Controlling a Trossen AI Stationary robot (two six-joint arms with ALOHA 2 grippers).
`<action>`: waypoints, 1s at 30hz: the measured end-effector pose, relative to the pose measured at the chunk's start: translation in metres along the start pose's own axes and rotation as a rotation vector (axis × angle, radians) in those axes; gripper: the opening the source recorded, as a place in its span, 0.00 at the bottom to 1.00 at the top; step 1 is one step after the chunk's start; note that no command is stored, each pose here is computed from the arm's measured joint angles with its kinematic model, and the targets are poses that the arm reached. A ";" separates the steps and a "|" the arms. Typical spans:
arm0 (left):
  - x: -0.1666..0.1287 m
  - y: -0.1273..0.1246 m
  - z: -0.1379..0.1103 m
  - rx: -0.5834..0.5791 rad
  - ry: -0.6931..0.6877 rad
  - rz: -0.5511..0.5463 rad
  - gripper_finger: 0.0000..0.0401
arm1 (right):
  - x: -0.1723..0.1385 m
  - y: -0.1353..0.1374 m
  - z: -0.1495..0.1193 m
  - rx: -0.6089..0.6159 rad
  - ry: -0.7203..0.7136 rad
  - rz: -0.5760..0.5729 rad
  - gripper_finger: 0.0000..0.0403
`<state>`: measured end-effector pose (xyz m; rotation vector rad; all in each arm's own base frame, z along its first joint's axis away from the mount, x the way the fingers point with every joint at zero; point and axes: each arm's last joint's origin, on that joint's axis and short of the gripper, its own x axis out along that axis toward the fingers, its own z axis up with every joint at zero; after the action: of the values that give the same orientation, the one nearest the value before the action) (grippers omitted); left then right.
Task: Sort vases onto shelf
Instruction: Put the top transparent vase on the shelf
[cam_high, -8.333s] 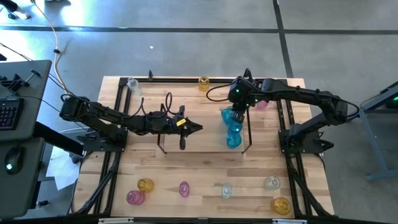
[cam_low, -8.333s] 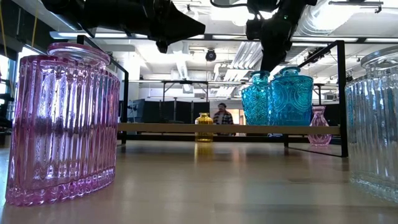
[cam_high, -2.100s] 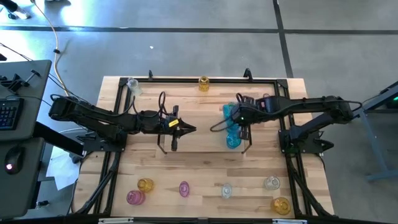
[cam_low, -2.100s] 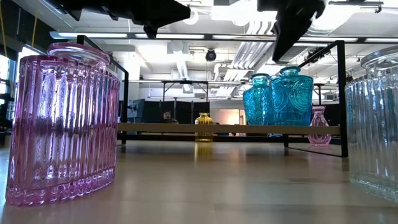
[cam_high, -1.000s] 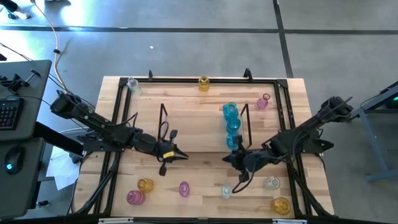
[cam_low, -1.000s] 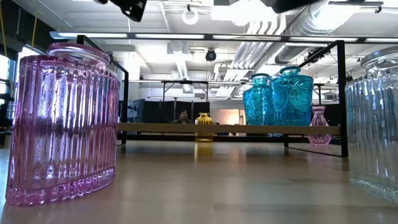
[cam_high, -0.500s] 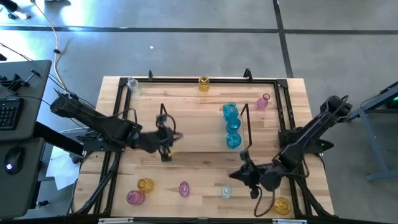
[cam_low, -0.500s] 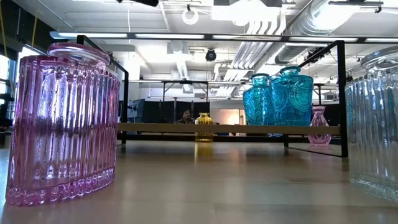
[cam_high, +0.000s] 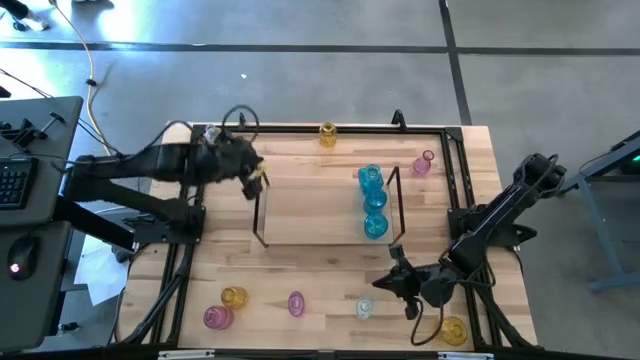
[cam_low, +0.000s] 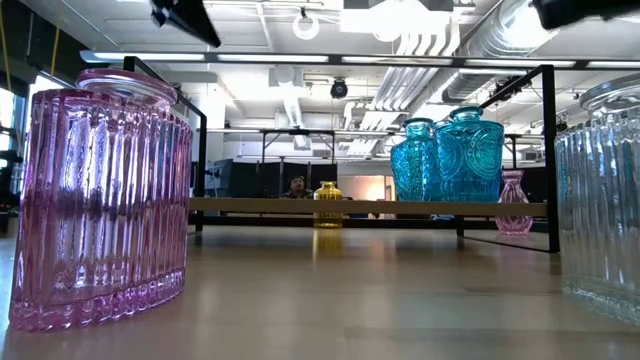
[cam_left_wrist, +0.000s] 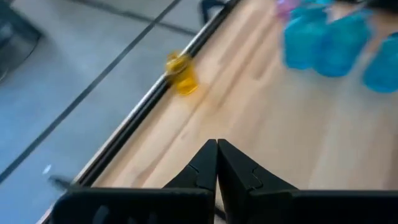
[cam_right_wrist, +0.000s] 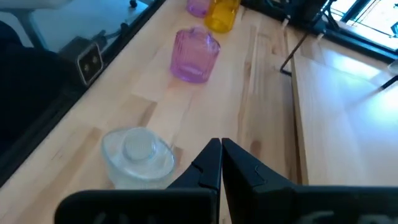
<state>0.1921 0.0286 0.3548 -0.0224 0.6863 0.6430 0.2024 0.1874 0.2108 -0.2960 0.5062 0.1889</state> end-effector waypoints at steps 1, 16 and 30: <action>0.003 0.008 0.000 -0.020 0.016 0.021 0.00 | 0.001 0.000 -0.003 0.005 0.000 0.001 0.00; 0.066 0.107 -0.016 -0.147 0.358 0.181 0.06 | -0.001 0.001 0.002 0.026 -0.019 0.014 0.00; 0.120 0.151 -0.042 -0.130 0.726 0.222 0.32 | -0.001 0.001 0.002 0.026 -0.019 0.015 0.00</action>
<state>0.1534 0.2064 0.2785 -0.3158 1.3575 0.9017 0.2027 0.1888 0.2130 -0.2645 0.4920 0.1998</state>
